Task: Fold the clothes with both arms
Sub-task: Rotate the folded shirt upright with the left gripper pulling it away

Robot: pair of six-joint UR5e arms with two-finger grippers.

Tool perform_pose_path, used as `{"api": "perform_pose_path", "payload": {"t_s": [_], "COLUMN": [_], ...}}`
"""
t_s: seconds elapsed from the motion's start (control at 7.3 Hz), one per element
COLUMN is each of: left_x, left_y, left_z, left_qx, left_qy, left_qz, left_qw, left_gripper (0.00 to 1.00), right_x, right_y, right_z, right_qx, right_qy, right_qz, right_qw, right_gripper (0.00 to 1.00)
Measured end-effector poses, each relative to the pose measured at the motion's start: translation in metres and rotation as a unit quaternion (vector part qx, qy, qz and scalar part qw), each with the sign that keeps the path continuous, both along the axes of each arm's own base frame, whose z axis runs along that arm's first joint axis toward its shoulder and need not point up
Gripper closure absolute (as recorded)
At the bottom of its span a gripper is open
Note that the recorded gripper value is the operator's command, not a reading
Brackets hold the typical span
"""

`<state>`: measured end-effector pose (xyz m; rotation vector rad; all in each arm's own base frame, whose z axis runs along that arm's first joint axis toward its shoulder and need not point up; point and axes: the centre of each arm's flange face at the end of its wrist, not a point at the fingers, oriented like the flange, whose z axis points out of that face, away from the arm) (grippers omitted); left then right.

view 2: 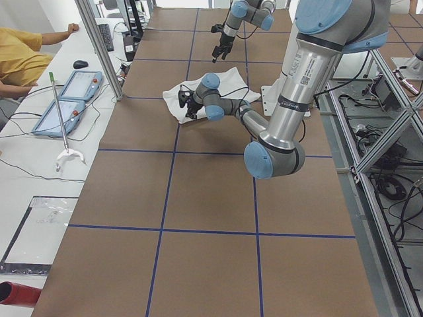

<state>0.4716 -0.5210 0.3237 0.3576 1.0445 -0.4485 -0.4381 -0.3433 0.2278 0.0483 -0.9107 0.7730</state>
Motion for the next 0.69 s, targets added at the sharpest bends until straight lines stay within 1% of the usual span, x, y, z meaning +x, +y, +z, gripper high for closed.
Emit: {"api": "perform_pose_path", "payload": {"t_s": [0.14, 0.27, 0.55, 0.69], "left_x": [0.005, 0.013, 0.038, 0.047], "left_y": [-0.036, -0.065, -0.109, -0.124], "left_z": [0.003, 0.004, -0.014, -0.023], "left_qx": [0.014, 0.021, 0.021, 0.022], "left_qy": [0.007, 0.015, 0.023, 0.024], "left_qz": [-0.016, -0.029, -0.043, -0.047], "left_qw": [0.9997, 0.9993, 0.9986, 0.9984], "left_gripper": [1.00, 1.00, 1.00, 0.62], "right_x": [0.000, -0.001, -0.001, -0.002], "right_y": [0.000, -0.001, 0.000, 0.000], "right_z": [0.001, 0.001, 0.000, -0.001], "right_qx": [0.000, -0.001, -0.001, 0.000], "right_qy": [0.001, 0.001, 0.000, 0.000], "right_qz": [0.000, 0.000, 0.000, 0.000], "right_qw": [1.0000, 1.0000, 1.0000, 1.0000], "right_gripper": [0.00, 0.00, 0.00, 0.00]}}
